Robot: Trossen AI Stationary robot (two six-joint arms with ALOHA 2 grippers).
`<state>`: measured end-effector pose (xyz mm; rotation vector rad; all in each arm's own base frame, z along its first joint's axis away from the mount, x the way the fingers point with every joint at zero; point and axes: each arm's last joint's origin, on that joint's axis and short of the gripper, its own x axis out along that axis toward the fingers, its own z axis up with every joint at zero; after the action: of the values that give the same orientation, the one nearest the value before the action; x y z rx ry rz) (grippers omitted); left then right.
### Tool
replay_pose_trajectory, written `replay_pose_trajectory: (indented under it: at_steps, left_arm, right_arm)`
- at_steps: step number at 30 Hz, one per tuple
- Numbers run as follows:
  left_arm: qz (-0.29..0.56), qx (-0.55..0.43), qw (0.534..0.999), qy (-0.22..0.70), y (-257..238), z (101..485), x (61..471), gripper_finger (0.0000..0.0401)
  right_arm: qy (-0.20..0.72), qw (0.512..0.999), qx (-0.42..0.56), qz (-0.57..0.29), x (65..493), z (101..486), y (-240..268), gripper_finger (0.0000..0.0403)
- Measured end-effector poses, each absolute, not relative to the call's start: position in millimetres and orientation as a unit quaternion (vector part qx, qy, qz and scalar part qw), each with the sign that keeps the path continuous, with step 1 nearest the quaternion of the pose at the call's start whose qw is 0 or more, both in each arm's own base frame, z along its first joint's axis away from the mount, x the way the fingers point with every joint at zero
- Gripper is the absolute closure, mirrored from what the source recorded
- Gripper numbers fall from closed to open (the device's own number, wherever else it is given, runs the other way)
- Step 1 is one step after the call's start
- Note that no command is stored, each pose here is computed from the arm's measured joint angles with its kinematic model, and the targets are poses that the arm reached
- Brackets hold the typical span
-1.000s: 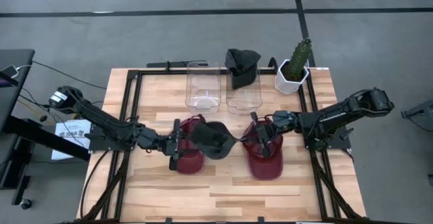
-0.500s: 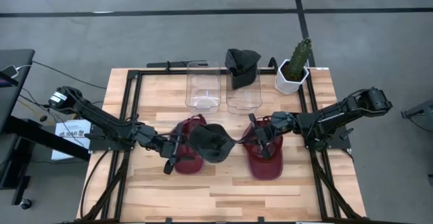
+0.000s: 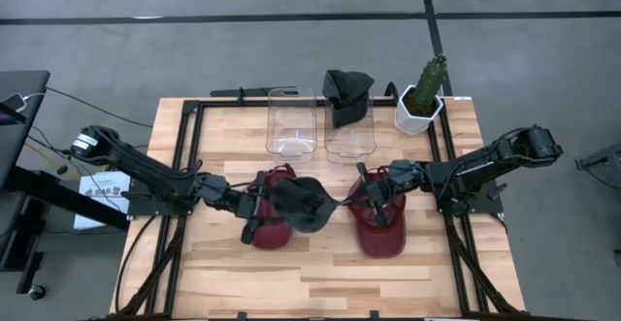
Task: Pick & Place hat
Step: Put the black cap into the right transparent bin
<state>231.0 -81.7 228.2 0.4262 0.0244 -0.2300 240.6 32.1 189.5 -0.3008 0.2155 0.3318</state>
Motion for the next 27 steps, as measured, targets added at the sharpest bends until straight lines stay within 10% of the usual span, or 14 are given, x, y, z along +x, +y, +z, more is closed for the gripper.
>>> replay_pose_trajectory:
  at_steps: [9, 18, 27]
  left_arm:
    - [-0.095, 0.208, 0.974, 0.002, -75.7, 225.8, 238.5, 0.0223]
    - [-0.093, 0.206, 0.974, -0.012, -76.0, 228.9, 238.4, 0.0379]
    - [-0.092, 0.198, 0.975, -0.035, -77.2, 233.2, 238.0, 0.0391]
  right_arm:
    - [0.107, 0.969, -0.149, 0.163, 240.7, 189.6, 31.7, 0.0396]
    - [0.106, 0.969, -0.149, 0.163, 240.6, 189.7, 31.7, 0.0396]
    - [0.107, 0.970, -0.147, 0.163, 240.6, 189.7, 31.8, 0.0373]
